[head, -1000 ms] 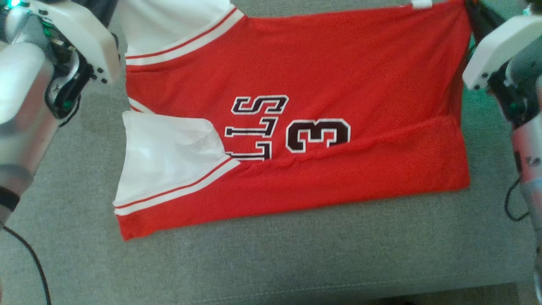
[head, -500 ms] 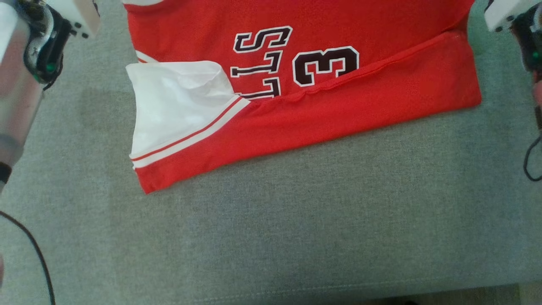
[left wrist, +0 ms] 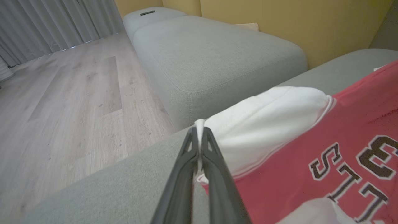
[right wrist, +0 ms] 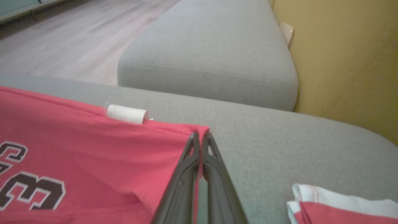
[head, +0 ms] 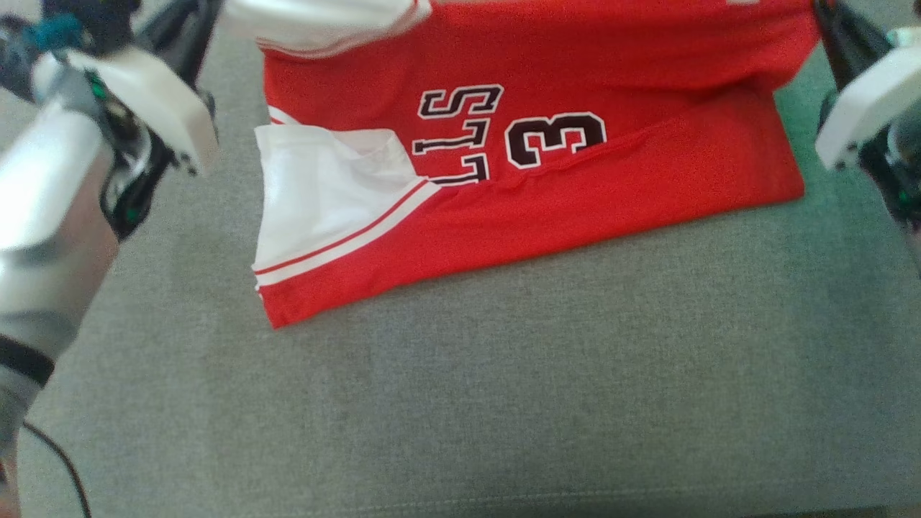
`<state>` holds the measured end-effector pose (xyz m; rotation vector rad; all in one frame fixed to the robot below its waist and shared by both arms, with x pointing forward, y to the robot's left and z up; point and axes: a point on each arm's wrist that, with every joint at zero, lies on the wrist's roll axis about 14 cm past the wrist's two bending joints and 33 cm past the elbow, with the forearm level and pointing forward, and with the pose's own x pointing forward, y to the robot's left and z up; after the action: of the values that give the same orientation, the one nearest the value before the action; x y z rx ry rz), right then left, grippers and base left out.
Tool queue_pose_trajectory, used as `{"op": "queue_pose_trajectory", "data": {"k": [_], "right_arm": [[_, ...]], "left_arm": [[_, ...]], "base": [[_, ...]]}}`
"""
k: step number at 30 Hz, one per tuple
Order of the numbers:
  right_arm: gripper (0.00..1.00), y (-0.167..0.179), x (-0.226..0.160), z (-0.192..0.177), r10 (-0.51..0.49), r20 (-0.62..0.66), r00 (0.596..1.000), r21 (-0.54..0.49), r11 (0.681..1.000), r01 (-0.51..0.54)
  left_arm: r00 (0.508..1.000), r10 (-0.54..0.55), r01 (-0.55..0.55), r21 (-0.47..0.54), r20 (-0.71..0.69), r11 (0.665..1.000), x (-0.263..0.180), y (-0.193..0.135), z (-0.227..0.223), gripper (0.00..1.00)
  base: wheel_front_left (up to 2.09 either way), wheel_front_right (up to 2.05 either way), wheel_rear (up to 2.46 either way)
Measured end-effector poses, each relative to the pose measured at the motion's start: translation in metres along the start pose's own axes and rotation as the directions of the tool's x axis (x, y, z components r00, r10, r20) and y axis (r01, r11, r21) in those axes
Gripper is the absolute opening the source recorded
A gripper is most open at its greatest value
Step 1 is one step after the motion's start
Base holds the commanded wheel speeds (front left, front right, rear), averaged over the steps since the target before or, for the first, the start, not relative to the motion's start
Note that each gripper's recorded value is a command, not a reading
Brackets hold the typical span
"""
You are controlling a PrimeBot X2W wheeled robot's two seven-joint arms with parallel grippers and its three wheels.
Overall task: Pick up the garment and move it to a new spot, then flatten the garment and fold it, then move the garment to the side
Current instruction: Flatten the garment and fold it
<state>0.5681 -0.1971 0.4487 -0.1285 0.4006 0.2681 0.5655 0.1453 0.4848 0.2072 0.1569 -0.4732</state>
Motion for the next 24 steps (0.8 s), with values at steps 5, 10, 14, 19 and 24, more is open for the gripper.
{"op": "queue_pose_trajectory", "data": {"k": [5, 10, 14, 19, 24], "right_arm": [[0.0, 0.0, -0.02, -0.019, 0.024, -0.083, 0.996, -0.045, 0.999, -0.027], [0.0, 0.006, -0.035, -0.034, 0.055, -0.155, 0.986, -0.079, 0.995, -0.068], [0.0, 0.011, -0.045, -0.044, 0.079, -0.208, 0.975, -0.127, 0.986, -0.107], [0.0, 0.013, -0.055, -0.057, 0.094, -0.274, 0.957, -0.177, 0.973, -0.146], [0.0, 0.014, -0.059, -0.072, 0.104, -0.332, 0.937, -0.182, 0.968, -0.172]], "left_arm": [[0.998, -0.051, 0.052, 0.014, -0.033, 0.999, -0.029, -0.016, -0.012, 0.0], [0.989, -0.109, 0.109, -0.005, -0.102, 0.994, -0.059, -0.038, -0.029, 0.0], [0.972, -0.16, 0.153, -0.05, -0.174, 0.987, -0.082, -0.056, -0.045, 0.0], [0.94, -0.213, 0.194, -0.095, -0.266, 0.976, -0.108, -0.075, -0.063, 0.0], [0.921, -0.235, 0.204, -0.128, -0.312, 0.971, -0.112, -0.084, -0.07, 0.0]], "base": [[0.0, 0.0, 0.0], [0.0, 0.0, 0.0], [0.0, 0.0, 0.0], [0.0, 0.0, 0.0], [0.0, 0.0, 0.0]]}}
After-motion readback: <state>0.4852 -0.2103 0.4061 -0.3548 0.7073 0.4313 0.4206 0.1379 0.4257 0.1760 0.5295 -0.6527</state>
